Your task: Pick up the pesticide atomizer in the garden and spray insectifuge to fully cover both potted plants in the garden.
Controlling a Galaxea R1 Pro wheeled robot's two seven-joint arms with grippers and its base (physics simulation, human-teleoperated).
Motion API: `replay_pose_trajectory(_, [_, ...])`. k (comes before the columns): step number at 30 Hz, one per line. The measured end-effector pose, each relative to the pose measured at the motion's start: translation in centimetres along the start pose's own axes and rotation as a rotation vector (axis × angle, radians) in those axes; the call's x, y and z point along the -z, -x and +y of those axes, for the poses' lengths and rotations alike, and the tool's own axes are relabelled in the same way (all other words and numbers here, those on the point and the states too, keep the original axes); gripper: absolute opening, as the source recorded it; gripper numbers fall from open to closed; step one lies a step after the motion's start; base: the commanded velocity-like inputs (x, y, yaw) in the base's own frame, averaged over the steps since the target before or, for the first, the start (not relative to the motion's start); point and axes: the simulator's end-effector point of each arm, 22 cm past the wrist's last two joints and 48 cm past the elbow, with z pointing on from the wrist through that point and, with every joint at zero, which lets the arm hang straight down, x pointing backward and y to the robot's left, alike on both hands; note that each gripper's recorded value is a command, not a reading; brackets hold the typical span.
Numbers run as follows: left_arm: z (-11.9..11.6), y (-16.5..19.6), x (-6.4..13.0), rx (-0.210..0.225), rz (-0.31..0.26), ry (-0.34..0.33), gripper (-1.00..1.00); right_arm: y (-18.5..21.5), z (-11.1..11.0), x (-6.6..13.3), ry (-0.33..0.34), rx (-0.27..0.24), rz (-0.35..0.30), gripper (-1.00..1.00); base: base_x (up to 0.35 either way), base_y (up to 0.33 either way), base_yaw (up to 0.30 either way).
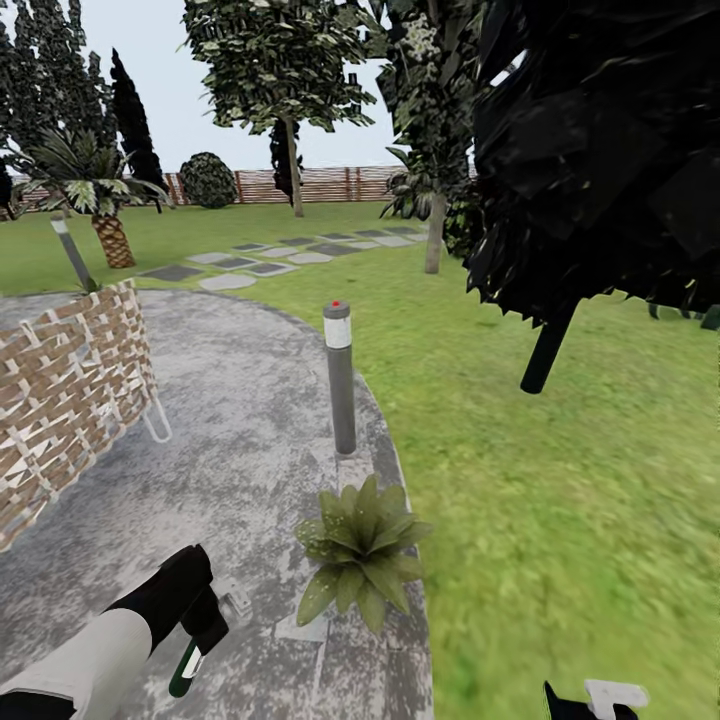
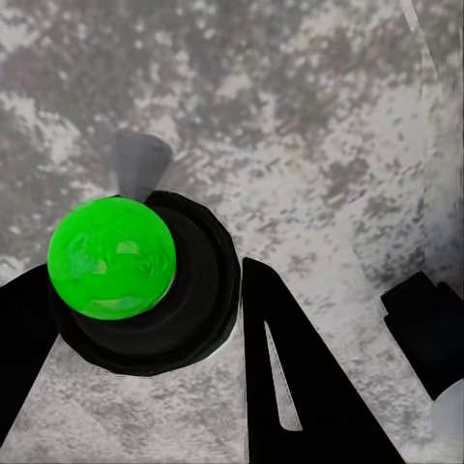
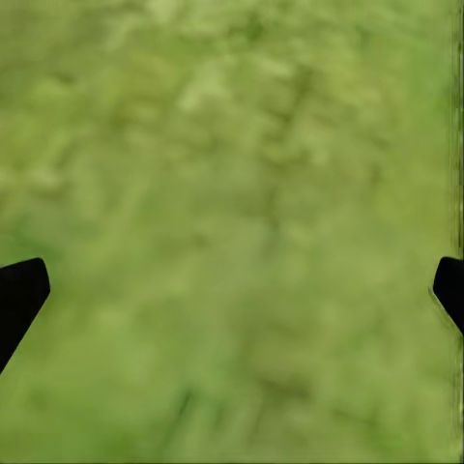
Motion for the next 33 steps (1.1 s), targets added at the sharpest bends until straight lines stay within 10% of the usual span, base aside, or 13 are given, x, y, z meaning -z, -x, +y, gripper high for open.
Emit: replay_pose_trajectory(33, [-0.09, 0.29, 0.17, 0.003, -0.006, -0.007, -1.0, -0.06, 0.22, -0.02, 0.004, 0.0, 0.002, 1.0, 0.015, -0.229, 0.222])
